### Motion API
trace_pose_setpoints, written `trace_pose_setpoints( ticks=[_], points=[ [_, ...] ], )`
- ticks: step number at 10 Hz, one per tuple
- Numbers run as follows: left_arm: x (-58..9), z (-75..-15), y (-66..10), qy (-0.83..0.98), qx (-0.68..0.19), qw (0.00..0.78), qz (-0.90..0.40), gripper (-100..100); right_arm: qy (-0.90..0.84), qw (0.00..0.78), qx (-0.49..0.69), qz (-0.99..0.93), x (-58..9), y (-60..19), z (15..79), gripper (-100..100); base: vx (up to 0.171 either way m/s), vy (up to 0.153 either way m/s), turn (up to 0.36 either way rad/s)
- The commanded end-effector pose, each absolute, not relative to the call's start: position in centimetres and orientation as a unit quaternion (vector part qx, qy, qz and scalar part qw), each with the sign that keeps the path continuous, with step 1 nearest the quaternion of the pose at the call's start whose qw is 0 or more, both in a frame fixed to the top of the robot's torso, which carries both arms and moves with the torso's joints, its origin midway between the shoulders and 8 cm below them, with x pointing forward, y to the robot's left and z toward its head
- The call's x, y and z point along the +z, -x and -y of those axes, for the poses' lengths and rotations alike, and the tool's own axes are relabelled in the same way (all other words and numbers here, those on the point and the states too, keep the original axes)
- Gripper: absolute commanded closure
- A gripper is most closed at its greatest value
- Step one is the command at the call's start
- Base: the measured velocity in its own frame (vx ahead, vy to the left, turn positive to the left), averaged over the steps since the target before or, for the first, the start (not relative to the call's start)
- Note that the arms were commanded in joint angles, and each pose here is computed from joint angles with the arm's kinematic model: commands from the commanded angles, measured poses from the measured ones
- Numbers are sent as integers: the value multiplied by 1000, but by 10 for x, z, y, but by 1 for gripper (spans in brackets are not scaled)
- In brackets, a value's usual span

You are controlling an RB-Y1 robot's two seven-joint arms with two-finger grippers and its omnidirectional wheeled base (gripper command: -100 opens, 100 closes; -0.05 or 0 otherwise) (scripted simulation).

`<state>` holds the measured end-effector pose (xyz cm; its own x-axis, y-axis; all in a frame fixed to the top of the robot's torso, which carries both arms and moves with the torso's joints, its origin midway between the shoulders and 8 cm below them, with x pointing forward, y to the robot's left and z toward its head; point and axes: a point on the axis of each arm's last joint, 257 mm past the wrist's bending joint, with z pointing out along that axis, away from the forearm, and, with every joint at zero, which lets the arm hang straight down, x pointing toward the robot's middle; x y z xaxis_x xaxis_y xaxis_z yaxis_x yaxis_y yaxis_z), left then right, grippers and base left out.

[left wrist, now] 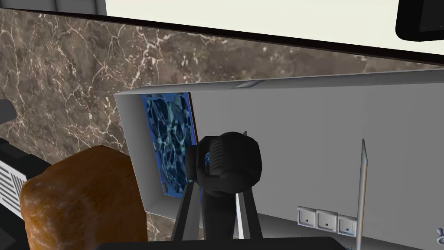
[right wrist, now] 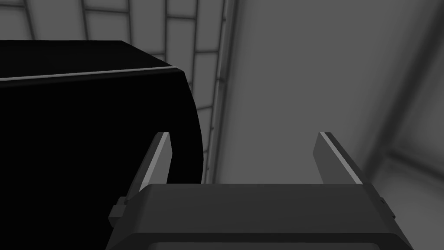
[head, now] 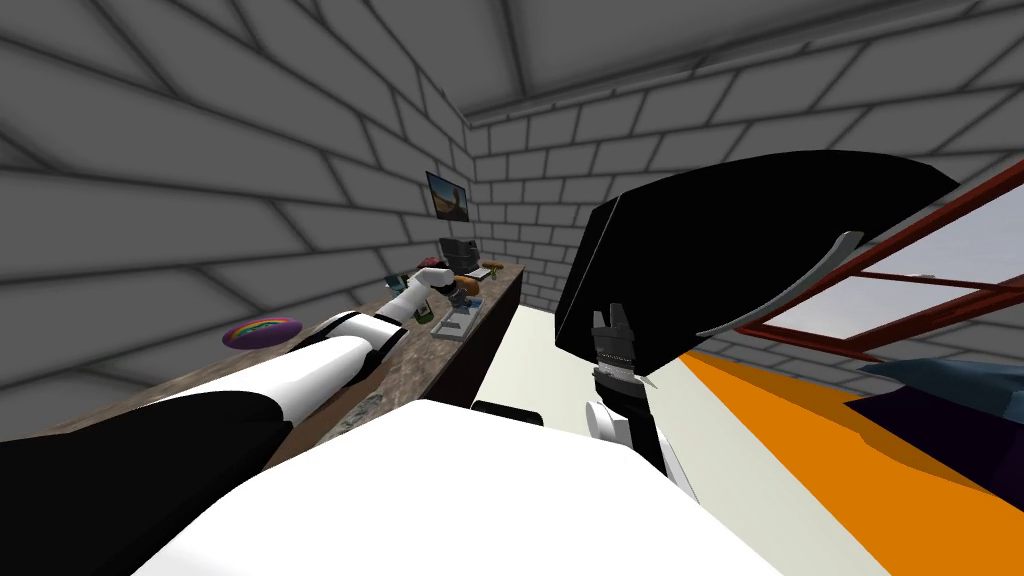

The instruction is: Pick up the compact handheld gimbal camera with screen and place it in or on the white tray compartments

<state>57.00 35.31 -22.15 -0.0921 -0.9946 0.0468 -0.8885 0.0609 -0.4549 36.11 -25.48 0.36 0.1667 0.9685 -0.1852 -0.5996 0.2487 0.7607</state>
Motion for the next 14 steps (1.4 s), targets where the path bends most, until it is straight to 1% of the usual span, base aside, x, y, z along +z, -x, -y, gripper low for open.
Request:
trace_pose_setpoints(
  ticks=[1, 5, 6, 7, 11, 12, 13, 14],
  points=[
    [-221, -353, -570, 659, -188, 141, -715, -100, -272, 714, 549, -339, 4, -361, 255, 0, 0, 10, 1],
    [-222, -353, -570, 659, -188, 141, -714, -100, -272, 714, 549, -339, 4, -361, 255, 0, 0, 0, 0],
    [-222, -353, -570, 659, -188, 141, -714, 0, -272, 714, 549, -339, 4, -361, 255, 0, 0, 0, 0],
    [-204, -354, -570, 657, -190, 141, -716, -100, -272, 714, 549, -339, 4, -361, 255, 0, 11, -13, 30],
    [-169, -355, -567, 652, -191, 141, -720, -100, -272, 714, 549, -339, 4, -361, 255, 0, 16, -23, 27],
    [-175, -355, -568, 653, -192, 142, -719, -100, -272, 714, 549, -339, 4, -361, 255, 0, 7, -13, 10],
    [-174, -355, -567, 653, -191, 141, -719, 0, -272, 714, 549, -339, 4, -361, 255, 0, 0, 0, 0],
    [-174, -355, -567, 653, -191, 141, -719, 0, -272, 714, 549, -339, 4, -361, 255, 0, 0, 0, 0]
  ],
)
